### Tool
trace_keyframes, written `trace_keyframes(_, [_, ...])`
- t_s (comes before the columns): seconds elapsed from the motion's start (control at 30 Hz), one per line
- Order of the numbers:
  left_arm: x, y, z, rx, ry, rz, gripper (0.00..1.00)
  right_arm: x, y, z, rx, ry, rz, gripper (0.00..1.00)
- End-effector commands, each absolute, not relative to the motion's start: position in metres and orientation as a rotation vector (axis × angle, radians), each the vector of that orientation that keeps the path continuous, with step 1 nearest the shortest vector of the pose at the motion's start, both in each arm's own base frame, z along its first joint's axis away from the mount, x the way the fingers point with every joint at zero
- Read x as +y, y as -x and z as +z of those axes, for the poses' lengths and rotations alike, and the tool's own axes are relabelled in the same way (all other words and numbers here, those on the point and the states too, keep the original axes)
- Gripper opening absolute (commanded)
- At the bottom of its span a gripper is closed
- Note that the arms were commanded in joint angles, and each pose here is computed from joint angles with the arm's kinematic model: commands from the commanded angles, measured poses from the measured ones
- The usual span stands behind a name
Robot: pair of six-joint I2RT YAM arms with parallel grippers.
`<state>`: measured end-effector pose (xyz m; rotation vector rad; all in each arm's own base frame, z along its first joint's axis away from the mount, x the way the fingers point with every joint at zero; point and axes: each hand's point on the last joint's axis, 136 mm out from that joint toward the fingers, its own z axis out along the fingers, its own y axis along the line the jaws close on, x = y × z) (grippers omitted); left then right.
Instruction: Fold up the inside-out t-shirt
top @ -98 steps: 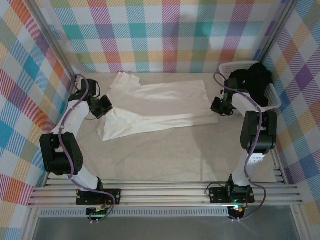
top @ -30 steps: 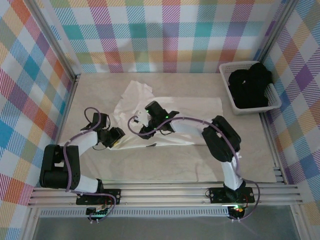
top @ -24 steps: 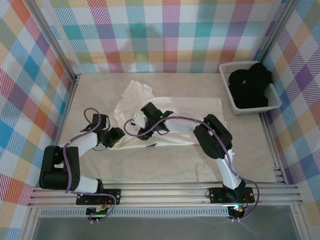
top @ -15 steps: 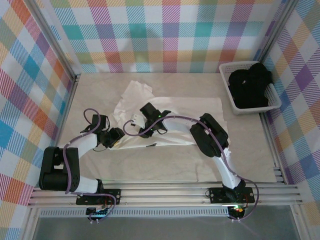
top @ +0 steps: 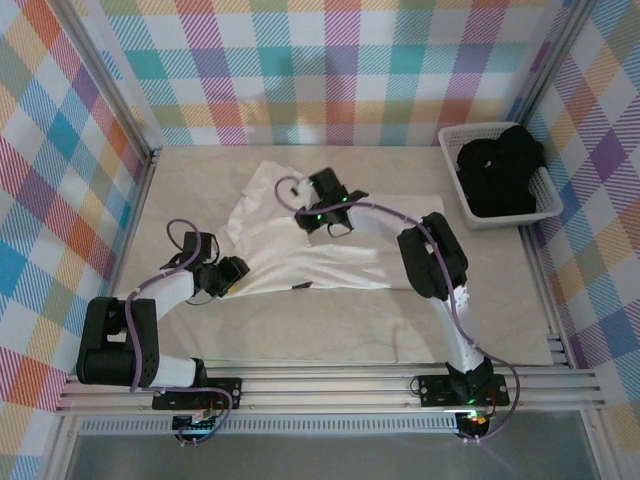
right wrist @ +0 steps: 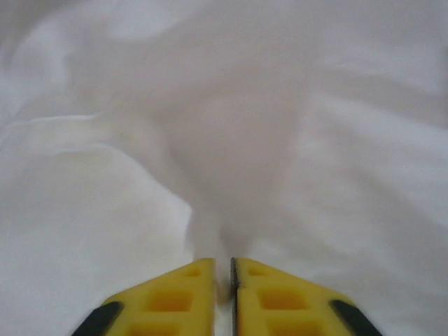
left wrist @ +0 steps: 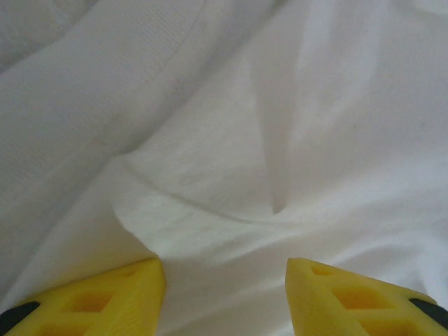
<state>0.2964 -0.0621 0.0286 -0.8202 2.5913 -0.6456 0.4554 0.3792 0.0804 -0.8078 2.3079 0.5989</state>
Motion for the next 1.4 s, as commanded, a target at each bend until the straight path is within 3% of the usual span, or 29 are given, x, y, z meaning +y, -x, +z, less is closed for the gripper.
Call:
trace_keyframes(0.0, [-0.049, -0.267, 0.005, 2.688, 0.875, -0.533, 0.51, 0.364, -0.457, 0.06, 2.501, 0.546, 0.761, 0.42])
trace_keyframes(0.23, [-0.043, -0.276, 0.026, 2.642, 0.859, -0.495, 0.55, 0.317, -0.43, 0.101, 2.481, 0.547, 0.765, 0.5])
trace_keyframes(0.37, [-0.032, -0.283, 0.062, 2.512, 0.832, -0.423, 0.57, 0.233, -0.371, 0.106, 2.59, 0.412, 0.576, 0.53])
trace_keyframes(0.47, [-0.045, -0.297, 0.091, 2.407, 0.717, -0.443, 0.58, 0.152, -0.337, 0.09, 2.724, 0.104, 0.436, 0.56])
trace_keyframes(0.57, [-0.085, -0.322, 0.101, 2.392, 0.601, -0.591, 0.6, 0.102, -0.326, 0.072, 2.801, -0.173, 0.431, 0.56])
trace_keyframes(0.67, [-0.107, -0.34, 0.084, 2.501, 0.592, -0.671, 0.59, 0.065, -0.326, 0.052, 2.863, -0.297, 0.252, 0.55])
trace_keyframes(0.9, [-0.097, -0.326, 0.03, 2.679, 0.648, -0.592, 0.58, 0.051, -0.291, 0.021, 3.081, -0.383, 0.194, 0.5])
trace_keyframes(1.2, [-0.078, -0.203, -0.003, 2.803, 0.831, -0.521, 0.58, 0.061, -0.209, 0.019, 3.146, -0.625, 0.313, 0.46])
trace_keyframes(1.27, [-0.075, -0.203, 0.014, 2.737, 0.83, -0.532, 0.59, 0.06, -0.212, 0.032, 3.066, -0.616, 0.313, 0.46])
trace_keyframes(1.37, [-0.063, -0.247, 0.07, 2.545, 0.729, -0.468, 0.6, 0.07, -0.264, 0.072, 2.849, -0.491, 0.405, 0.51])
